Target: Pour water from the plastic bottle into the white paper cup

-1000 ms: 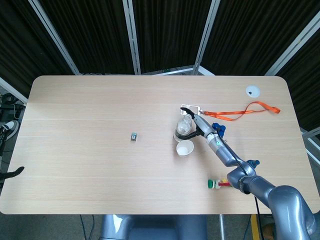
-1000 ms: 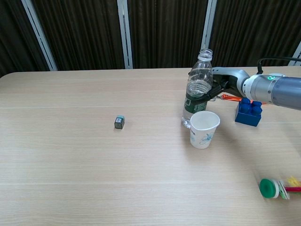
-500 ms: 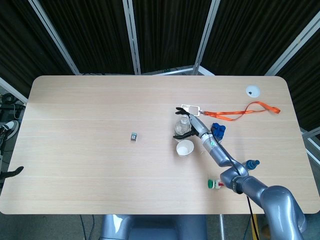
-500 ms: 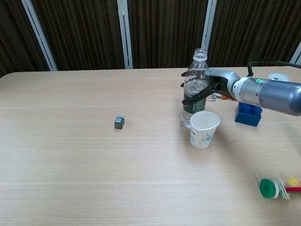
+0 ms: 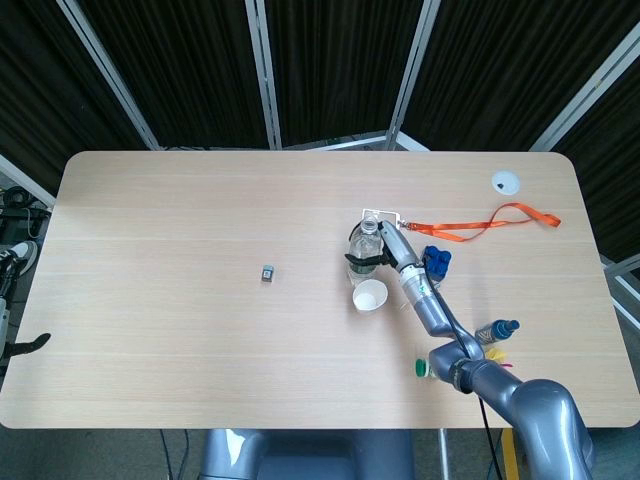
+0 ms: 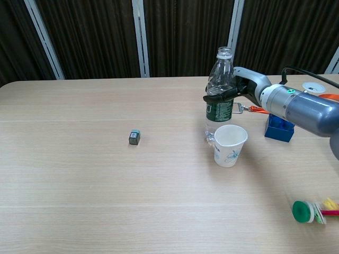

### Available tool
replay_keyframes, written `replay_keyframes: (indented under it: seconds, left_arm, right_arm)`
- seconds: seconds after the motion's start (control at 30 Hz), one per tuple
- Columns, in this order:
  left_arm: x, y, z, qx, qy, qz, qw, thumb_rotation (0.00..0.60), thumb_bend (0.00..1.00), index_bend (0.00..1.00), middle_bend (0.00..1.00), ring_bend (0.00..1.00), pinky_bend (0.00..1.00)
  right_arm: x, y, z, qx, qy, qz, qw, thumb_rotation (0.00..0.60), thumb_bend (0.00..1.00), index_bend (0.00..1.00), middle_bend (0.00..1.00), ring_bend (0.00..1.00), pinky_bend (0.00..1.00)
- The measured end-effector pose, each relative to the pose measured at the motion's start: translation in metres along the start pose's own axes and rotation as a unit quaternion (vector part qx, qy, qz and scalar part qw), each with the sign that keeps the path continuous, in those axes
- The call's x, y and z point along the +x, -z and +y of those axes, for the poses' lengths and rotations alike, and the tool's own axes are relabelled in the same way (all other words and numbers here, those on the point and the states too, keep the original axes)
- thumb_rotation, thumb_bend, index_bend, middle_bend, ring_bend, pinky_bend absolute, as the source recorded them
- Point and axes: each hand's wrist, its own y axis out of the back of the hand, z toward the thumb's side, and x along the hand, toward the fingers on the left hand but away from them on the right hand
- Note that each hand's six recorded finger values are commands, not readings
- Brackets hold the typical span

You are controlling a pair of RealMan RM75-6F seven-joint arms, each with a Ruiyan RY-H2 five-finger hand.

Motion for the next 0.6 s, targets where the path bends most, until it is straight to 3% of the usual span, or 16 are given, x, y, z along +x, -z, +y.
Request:
replay_keyframes:
  seconds: [0.23,0.6]
  left_arm:
    - [-0.001,-0.001,0.002,-0.004,-0.001,-0.004,1.0,0.6,0.02,0.0,0.0,0.0,0.0]
    - [-0.006,-0.004,0.007,-0.015,-0.005,-0.016,0.9997,0.6,0.02,0.0,0.0,0.0,0.0]
  right_arm:
    - [0.003,-0.002,0.007,0.015,0.013,0.011,0.9997,0.6,0.36,0.55,0.58,0.49,0.44]
    - [0.018,-0.025,0.058,0.082,0.06,0.064,0.9927,0.6,0.38,0.55,0.58,0.49,0.44]
